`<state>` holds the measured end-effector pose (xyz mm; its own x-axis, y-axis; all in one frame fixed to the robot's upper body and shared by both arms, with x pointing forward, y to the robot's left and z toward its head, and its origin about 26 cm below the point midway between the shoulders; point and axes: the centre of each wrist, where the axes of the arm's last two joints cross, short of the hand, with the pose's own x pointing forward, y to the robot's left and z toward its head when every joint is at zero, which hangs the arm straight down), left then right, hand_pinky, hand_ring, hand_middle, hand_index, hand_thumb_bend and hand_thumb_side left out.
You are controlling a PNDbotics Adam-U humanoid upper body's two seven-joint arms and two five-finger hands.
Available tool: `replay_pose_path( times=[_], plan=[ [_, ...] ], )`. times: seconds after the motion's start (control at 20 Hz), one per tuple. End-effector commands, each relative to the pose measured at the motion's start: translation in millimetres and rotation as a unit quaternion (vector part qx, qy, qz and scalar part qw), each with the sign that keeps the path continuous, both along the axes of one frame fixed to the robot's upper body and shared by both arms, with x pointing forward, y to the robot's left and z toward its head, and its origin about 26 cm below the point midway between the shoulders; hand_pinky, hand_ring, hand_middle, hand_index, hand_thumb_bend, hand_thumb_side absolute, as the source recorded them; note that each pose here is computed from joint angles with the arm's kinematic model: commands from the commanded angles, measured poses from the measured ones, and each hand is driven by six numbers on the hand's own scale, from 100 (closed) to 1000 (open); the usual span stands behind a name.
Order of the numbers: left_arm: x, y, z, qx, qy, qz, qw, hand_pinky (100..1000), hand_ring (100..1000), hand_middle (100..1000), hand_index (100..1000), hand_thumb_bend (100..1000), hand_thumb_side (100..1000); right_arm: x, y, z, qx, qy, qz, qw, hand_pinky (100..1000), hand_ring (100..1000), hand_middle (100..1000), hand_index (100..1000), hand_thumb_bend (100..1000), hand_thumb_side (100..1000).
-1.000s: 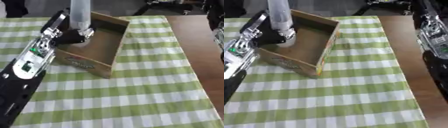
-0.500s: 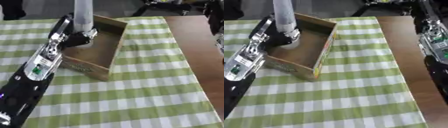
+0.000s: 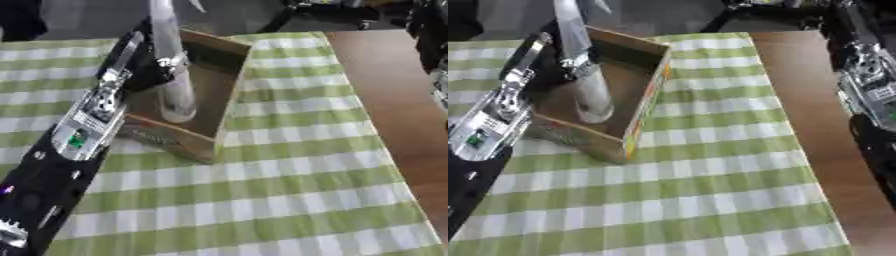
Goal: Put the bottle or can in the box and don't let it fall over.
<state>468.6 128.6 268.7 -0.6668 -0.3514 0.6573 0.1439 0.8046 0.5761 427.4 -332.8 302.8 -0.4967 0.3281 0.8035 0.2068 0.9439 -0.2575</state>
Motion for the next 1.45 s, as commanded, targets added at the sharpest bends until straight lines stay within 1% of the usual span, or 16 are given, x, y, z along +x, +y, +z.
replay_pose_path(
  times=[0.05, 0.1, 0.25, 0.65, 0.95, 1.25, 1.45],
  plan=[
    [-0.3, 4.6, 13.3, -0.001, -0.021, 0.010, 1.000, 948, 866, 846, 915, 642, 500, -4.9, -6.6, 11.9, -0.008, -0.015, -0.008, 1.000, 897, 802, 842, 870, 100, 819],
    [-0.4, 6.3, 13.1, -0.003, -0.019, 0.011, 1.000, 943, 858, 828, 900, 621, 493, -5.0, -7.4, 11.1, -0.008, -0.014, -0.009, 1.000, 897, 802, 841, 870, 100, 819],
    [-1.4, 14.9, 13.6, -0.007, -0.016, 0.016, 1.000, 938, 850, 815, 880, 605, 495, -5.7, -10.8, 8.9, -0.007, -0.012, -0.014, 1.000, 897, 802, 841, 870, 100, 818],
    [-10.9, 53.2, 18.8, -0.035, -0.005, 0.039, 0.999, 932, 839, 803, 857, 571, 512, -6.9, -19.2, 2.5, -0.004, -0.005, -0.026, 1.000, 897, 802, 841, 870, 100, 815],
    [-28.6, 93.5, 25.0, -0.056, -0.004, 0.052, 0.997, 930, 835, 799, 848, 523, 537, -7.1, -22.8, -1.3, -0.001, -0.002, -0.031, 1.000, 897, 802, 841, 870, 100, 813],
    [-47.2, 135.0, 27.3, -0.059, -0.003, 0.072, 0.996, 931, 837, 804, 852, 512, 542, -8.6, -26.5, -2.1, 0.000, -0.002, -0.034, 0.999, 897, 802, 841, 871, 100, 807],
    [-57.6, 154.5, 28.7, -0.058, -0.005, 0.089, 0.994, 932, 839, 808, 854, 503, 555, -9.3, -28.7, -3.7, 0.002, -0.001, -0.037, 0.999, 898, 802, 841, 871, 100, 805]
  ],
)
